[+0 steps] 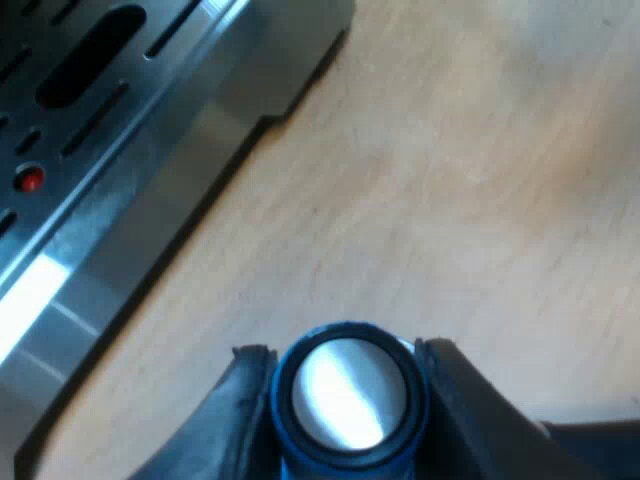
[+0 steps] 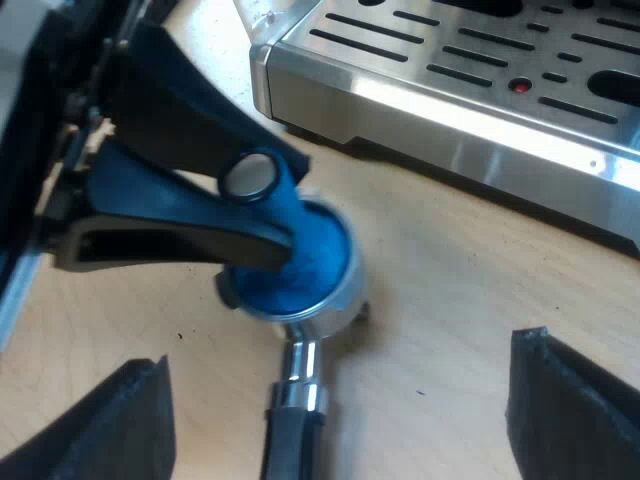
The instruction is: Grind coffee beans and then tamp
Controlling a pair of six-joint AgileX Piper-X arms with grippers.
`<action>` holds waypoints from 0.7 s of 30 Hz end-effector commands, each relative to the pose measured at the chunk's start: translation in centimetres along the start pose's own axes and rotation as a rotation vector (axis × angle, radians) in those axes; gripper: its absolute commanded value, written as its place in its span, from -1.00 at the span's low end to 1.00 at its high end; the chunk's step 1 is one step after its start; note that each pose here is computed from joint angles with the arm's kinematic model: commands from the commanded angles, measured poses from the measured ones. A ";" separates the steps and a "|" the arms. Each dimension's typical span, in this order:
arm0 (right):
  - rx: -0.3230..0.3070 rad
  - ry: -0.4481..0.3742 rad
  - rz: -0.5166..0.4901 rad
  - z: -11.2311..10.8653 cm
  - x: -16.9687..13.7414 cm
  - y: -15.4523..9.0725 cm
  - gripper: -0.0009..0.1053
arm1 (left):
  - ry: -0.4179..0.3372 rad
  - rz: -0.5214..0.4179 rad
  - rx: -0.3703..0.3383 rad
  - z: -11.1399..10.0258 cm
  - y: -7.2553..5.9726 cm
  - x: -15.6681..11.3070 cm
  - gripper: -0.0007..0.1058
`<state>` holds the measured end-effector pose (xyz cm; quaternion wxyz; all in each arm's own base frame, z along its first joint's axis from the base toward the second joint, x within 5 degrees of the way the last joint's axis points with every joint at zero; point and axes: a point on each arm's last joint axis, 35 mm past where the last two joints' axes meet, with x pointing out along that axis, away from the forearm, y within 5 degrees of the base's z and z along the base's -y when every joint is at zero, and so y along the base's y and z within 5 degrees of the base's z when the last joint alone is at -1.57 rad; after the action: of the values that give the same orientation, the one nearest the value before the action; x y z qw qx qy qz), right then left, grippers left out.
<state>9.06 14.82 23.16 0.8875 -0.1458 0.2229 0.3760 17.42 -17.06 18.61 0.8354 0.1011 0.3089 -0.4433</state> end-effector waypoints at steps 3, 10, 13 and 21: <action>-0.002 -0.016 -0.001 0.2 -0.2 -0.1 0.33 | -0.100 0.001 0.008 2.2 -0.5 -2.4 -0.97; -0.002 -0.016 -0.001 0.2 -0.2 -0.1 0.33 | -0.239 0.014 0.038 4.4 -1.0 -5.2 -0.97; -0.002 -0.016 -0.001 0.2 -0.2 -0.1 0.33 | -0.290 0.015 0.050 5.1 -1.2 -6.5 -0.97; 0.010 -0.061 0.008 0.7 -0.2 -0.1 0.33 | -0.329 0.154 0.035 5.2 -1.4 -9.3 -0.97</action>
<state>9.13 14.94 23.39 0.8904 -0.1383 0.2134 0.3776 14.83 -14.16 27.85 0.8957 0.0704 0.1574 -0.4099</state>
